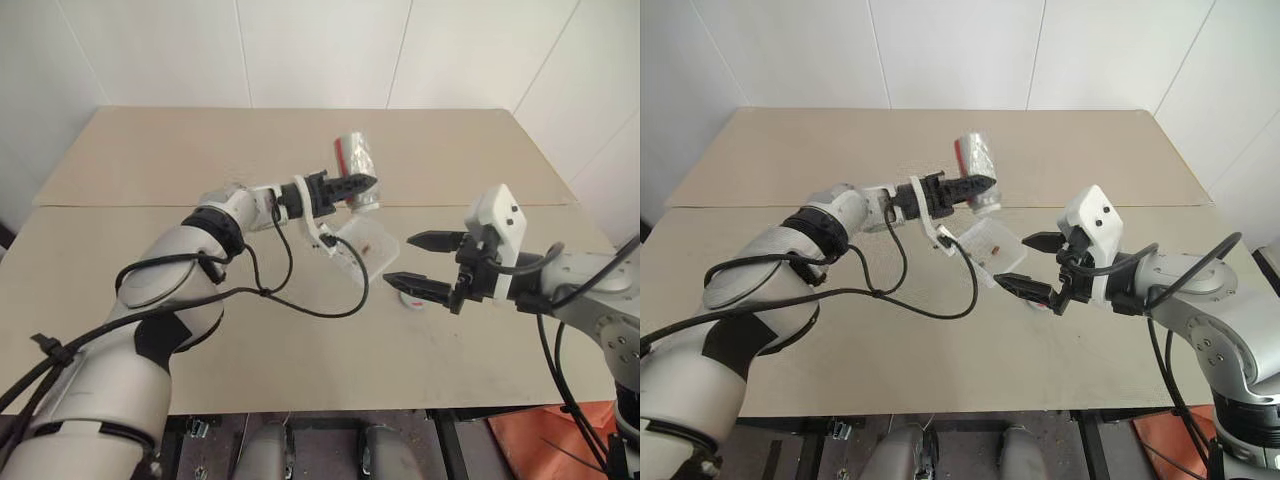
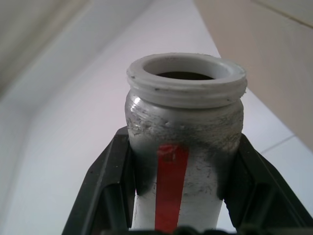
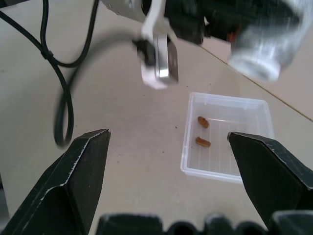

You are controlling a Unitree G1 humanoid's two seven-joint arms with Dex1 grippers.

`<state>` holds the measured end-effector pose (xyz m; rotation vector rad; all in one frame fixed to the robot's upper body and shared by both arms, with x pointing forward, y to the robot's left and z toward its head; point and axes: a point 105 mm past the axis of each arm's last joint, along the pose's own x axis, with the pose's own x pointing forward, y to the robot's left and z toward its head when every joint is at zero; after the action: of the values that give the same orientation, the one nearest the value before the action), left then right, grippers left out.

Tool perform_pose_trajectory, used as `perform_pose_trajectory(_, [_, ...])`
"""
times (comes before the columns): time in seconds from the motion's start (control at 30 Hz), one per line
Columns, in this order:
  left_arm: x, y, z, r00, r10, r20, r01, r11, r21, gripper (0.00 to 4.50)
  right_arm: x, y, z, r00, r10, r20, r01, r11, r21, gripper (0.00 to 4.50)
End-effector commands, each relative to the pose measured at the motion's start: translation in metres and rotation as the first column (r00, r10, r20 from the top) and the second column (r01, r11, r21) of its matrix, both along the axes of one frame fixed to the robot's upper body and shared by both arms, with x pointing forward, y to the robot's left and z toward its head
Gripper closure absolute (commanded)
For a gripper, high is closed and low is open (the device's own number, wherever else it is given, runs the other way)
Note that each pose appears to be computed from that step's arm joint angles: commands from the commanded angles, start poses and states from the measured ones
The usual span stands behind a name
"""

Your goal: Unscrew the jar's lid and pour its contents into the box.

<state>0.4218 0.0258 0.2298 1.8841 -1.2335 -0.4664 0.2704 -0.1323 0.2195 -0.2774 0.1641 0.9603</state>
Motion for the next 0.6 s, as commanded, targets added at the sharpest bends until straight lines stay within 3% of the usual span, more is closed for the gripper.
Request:
perform_pose_trajectory(0.03, [0.007, 0.028, 0.019, 0.938, 0.0, -0.347, -0.141, 0.913, -0.382, 2.31, -0.001, -0.002, 0.012, 0.996, -0.021, 0.089, 0.019, 1.0, 0.024, 0.04])
perform_pose_trajectory(0.1, [0.013, 0.046, 0.026, 0.858, -0.087, -0.506, -0.252, 0.788, -0.562, 2.31, -0.001, -0.002, 0.012, 0.995, -0.032, 0.1, 0.028, 0.999, 0.039, 0.04])
perform_pose_trajectory(0.17, [0.016, 0.07, 0.03, 0.723, -0.28, -0.631, -0.386, 0.594, -0.706, 2.31, 0.0, -0.001, 0.011, 0.994, -0.036, 0.107, 0.03, 0.998, 0.055, 0.04])
perform_pose_trajectory(0.3, [0.003, 0.108, 0.016, 0.506, -0.547, -0.667, -0.562, 0.377, -0.736, 2.31, 0.001, 0.001, 0.011, 0.992, -0.043, 0.119, 0.034, 0.996, 0.079, 0.04])
perform_pose_trajectory(0.43, [-0.02, 0.131, -0.016, 0.338, -0.685, -0.645, -0.715, 0.259, -0.65, 2.31, 0.003, 0.003, 0.011, 0.993, -0.035, 0.113, 0.024, 0.994, 0.104, 0.04])
perform_pose_trajectory(0.6, [-0.045, 0.131, -0.054, 0.261, -0.705, -0.66, -0.778, 0.25, -0.576, 2.31, 0.002, 0.006, 0.011, 0.995, -0.004, 0.103, -0.007, 0.994, 0.111, 0.04])
